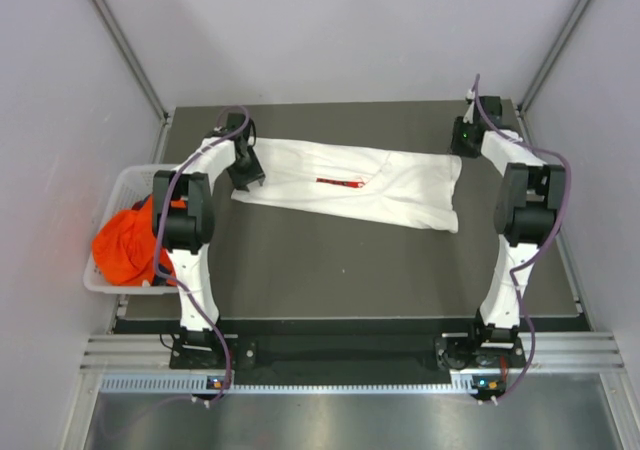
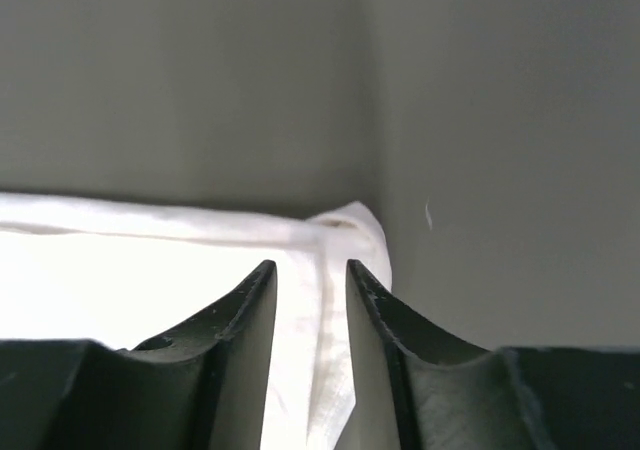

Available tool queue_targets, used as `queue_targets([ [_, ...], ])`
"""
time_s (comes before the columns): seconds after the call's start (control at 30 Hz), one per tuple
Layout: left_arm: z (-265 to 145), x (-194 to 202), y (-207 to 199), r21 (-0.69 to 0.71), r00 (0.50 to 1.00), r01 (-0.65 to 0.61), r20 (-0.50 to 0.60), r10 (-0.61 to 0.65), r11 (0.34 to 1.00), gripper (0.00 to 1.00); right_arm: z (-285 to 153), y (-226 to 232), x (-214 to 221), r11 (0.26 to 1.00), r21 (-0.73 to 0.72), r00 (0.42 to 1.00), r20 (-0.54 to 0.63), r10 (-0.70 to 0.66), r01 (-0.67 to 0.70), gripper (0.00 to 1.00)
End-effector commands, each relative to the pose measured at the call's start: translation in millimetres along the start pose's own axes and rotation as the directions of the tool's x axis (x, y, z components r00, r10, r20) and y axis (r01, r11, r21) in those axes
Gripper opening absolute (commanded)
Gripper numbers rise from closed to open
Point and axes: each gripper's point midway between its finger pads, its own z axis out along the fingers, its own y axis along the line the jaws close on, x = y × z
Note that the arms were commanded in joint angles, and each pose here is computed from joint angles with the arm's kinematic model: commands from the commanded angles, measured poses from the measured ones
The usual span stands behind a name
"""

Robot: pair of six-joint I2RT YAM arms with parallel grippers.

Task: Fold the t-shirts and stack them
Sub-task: Fold the tshirt

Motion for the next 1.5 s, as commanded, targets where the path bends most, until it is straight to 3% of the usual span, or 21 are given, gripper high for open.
queue_targets([
  [0.0,-27.7,-31.1,-9.0,0.03,0.998,-0.006,0.06,0.004,1.0,0.47,-49.0,6.1,-33.9,0.998,0.0,0.997,0.046,0.066,-0.066,0.35],
  [0.1,-44.1,-47.2,-15.0,0.045,0.995,-0.011,0.104,0.006,0.999,0.47,-79.6,24.6,-18.5,0.991,-0.013,0.991,-0.007,0.132,-0.132,0.34],
  [0.17,-47.3,-49.8,-18.8,0.065,0.993,-0.01,0.114,0.003,0.998,0.47,-100.3,54.8,-9.9,0.985,-0.097,0.99,-0.015,0.141,-0.142,0.33],
  [0.23,-45.3,-44.7,-20.5,0.077,0.995,-0.01,0.1,0.002,0.997,0.47,-102.7,87.2,24.7,0.978,-0.147,0.987,-0.084,0.136,-0.147,0.31],
  [0.37,-31.1,-27.2,-10.4,0.053,0.998,-0.017,0.065,0.013,0.998,0.47,-115.3,110.7,64.0,0.968,-0.182,0.979,-0.134,0.152,-0.175,0.28],
  [0.6,-12.6,0.5,30.4,-0.101,0.999,-0.037,0.02,0.04,0.994,0.46,-103.1,84.8,128.0,0.972,-0.058,0.953,-0.221,0.21,-0.227,0.25],
  [0.73,-7.6,13.7,50.2,-0.168,1.0,-0.026,-0.004,0.026,0.985,0.46,-94.8,50.8,136.7,0.974,0.044,0.954,-0.199,0.225,-0.22,0.24],
  [0.93,-16.6,18.1,61.8,-0.206,1.0,-0.019,0.003,0.02,0.978,0.46,-89.9,47.6,120.5,0.991,0.017,0.977,-0.167,0.13,-0.129,0.25],
  [1.03,-36.4,1.4,52.0,-0.172,0.998,-0.021,0.047,0.029,0.985,0.47,-108.9,49.5,106.4,0.986,0.029,0.976,-0.141,0.167,-0.165,0.29],
  [1.1,-56.0,-15.5,39.3,-0.133,0.995,-0.033,0.092,0.046,0.991,0.47,-131.0,41.3,92.7,0.95,0.103,0.948,-0.096,0.303,-0.293,0.37],
  [1.2,-80.8,-24.0,21.4,-0.093,0.987,-0.08,0.134,0.092,0.992,0.48,-157.7,37.2,108.0,0.872,0.156,0.867,-0.119,0.483,-0.464,0.41],
  [1.33,-98.5,-1.8,-21.5,0.12,0.981,-0.163,0.128,0.148,0.979,0.49,-174.1,55.3,122.0,0.8,0.085,0.792,-0.113,0.599,-0.593,0.43],
  [1.37,-97.5,23.5,-37.3,0.211,0.981,-0.19,0.076,0.178,0.959,0.49,-178.4,56.7,123.2,0.786,0.078,0.779,-0.103,0.619,-0.614,0.43],
  [1.4,-107.0,22.9,-51.5,0.277,0.976,-0.209,0.114,0.183,0.938,0.49,-176.5,54.4,135.0,0.779,0.097,0.77,-0.115,0.627,-0.619,0.45],
  [1.47,-109.6,51.4,-70.3,0.377,0.972,-0.235,0.078,0.222,0.896,0.51,-177.6,55.5,140.2,0.772,0.085,0.764,-0.114,0.635,-0.629,0.46],
])
